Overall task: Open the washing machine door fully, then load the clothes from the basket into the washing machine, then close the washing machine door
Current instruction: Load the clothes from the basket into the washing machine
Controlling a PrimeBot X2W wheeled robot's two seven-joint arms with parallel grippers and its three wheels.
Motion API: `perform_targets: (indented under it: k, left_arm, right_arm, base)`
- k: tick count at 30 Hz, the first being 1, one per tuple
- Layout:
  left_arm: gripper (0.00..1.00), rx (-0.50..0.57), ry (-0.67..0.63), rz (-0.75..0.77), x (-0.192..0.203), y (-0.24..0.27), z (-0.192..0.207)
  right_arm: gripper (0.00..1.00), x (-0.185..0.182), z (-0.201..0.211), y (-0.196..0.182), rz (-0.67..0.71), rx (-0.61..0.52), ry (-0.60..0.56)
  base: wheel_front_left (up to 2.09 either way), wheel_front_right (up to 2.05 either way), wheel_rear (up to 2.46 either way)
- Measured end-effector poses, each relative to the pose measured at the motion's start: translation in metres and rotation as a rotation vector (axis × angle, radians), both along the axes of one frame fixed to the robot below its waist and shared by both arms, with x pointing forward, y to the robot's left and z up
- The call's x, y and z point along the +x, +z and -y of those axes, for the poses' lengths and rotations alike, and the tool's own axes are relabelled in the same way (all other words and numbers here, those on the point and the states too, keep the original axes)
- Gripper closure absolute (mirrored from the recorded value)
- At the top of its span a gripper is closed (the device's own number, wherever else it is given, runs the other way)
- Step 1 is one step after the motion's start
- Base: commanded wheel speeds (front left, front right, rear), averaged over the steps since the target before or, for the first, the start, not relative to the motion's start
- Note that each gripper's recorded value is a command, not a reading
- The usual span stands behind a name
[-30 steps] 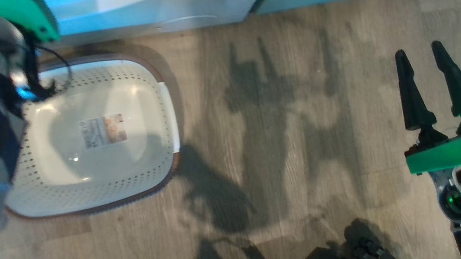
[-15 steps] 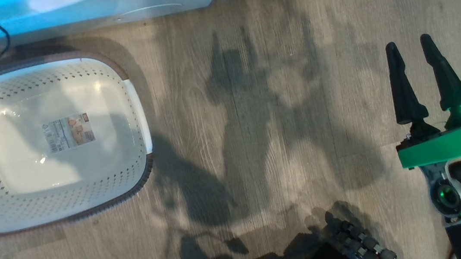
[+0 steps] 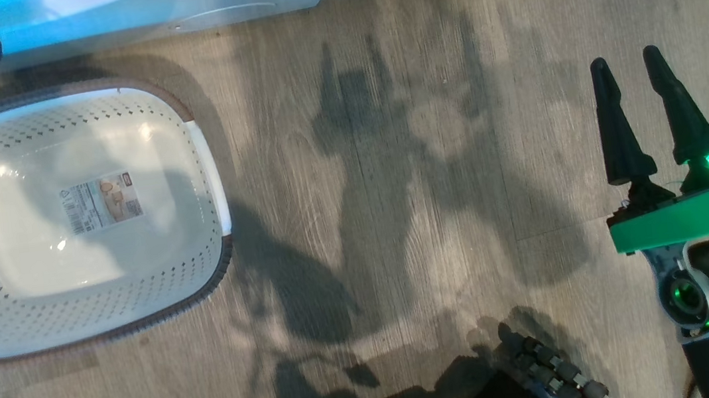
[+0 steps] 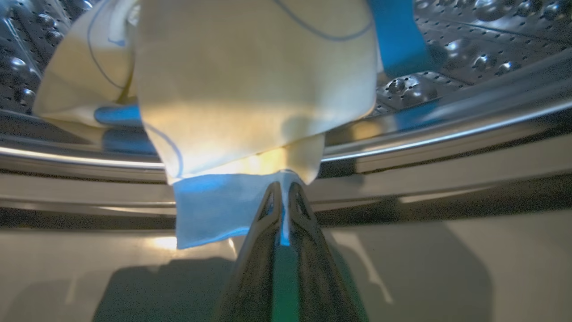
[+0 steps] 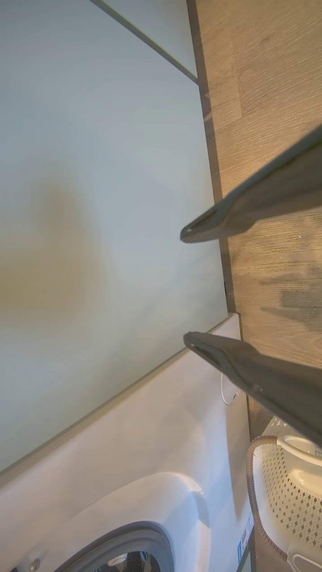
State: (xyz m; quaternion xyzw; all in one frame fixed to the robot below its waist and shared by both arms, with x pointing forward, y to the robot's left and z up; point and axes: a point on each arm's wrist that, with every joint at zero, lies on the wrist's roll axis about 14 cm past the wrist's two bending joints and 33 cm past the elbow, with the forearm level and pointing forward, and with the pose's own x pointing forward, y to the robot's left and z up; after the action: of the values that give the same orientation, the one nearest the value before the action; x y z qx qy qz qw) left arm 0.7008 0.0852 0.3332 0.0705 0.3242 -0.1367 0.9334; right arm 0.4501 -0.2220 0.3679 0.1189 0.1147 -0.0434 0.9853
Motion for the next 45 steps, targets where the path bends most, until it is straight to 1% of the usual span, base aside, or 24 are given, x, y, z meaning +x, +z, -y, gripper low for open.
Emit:
perform_targets:
  k: [6, 18, 22, 24, 32, 40, 41, 42, 43, 45]
  left_arm:
    - [1.00, 0.021, 0.006, 0.019, 0.003, 0.007, -0.004]
    - [1.00, 0.011, 0.037, 0.314, 0.042, 0.056, -0.010]
    - [1.00, -0.034, 0.055, 0.388, 0.057, 0.066, -0.007]
    - [1.00, -0.058, 0.060, 0.423, 0.066, 0.066, -0.005]
    - [1.00, -0.078, 0.068, 0.529, 0.089, 0.067, -0.002]
    - [0.99, -0.086, 0.106, 0.572, 0.106, 0.067, -0.013]
    - [0.68, -0.086, 0.106, 0.572, 0.106, 0.067, -0.013]
    - [0.54, -0.093, 0.114, 0.569, 0.107, 0.067, -0.014]
    - [0.00, -0.093, 0.110, 0.570, 0.107, 0.066, -0.015]
    - [0.00, -0.113, 0.114, 0.570, 0.108, 0.066, -0.014]
  right_arm:
    - [0.00, 0.001, -0.001, -0.001, 0.000, 0.008, 0.001]
    - [0.00, -0.001, -0.005, -0.006, -0.016, 0.021, 0.007]
    - [0.00, -0.001, 0.002, -0.007, -0.021, 0.010, -0.005]
    - [0.00, -0.004, 0.005, -0.012, -0.038, 0.006, -0.016]
    - [0.00, -0.011, 0.010, -0.025, -0.082, 0.002, -0.030]
    - [0.00, -0.009, 0.007, -0.034, -0.099, 0.009, -0.023]
    - [0.00, -0.009, 0.007, -0.034, -0.099, 0.009, -0.023]
    - [0.00, -0.009, 0.007, -0.034, -0.098, 0.011, -0.021]
    - [0.00, -0.007, 0.006, -0.035, -0.097, 0.012, -0.019]
    - [0.00, -0.005, 0.005, -0.035, -0.093, 0.013, -0.015]
  base:
    - [0.00, 0.00, 0.00]
    - [0.00, 0.00, 0.00]
    - [0.00, 0.00, 0.00]
    - [0.00, 0.00, 0.00]
    - [0.00, 0.00, 0.00]
    - [0.00, 0.00, 0.00]
    - [0.00, 0.00, 0.00]
    - [0.00, 0.00, 0.00]
    - [0.00, 0.00, 0.00]
    - [0.00, 0.00, 0.00]
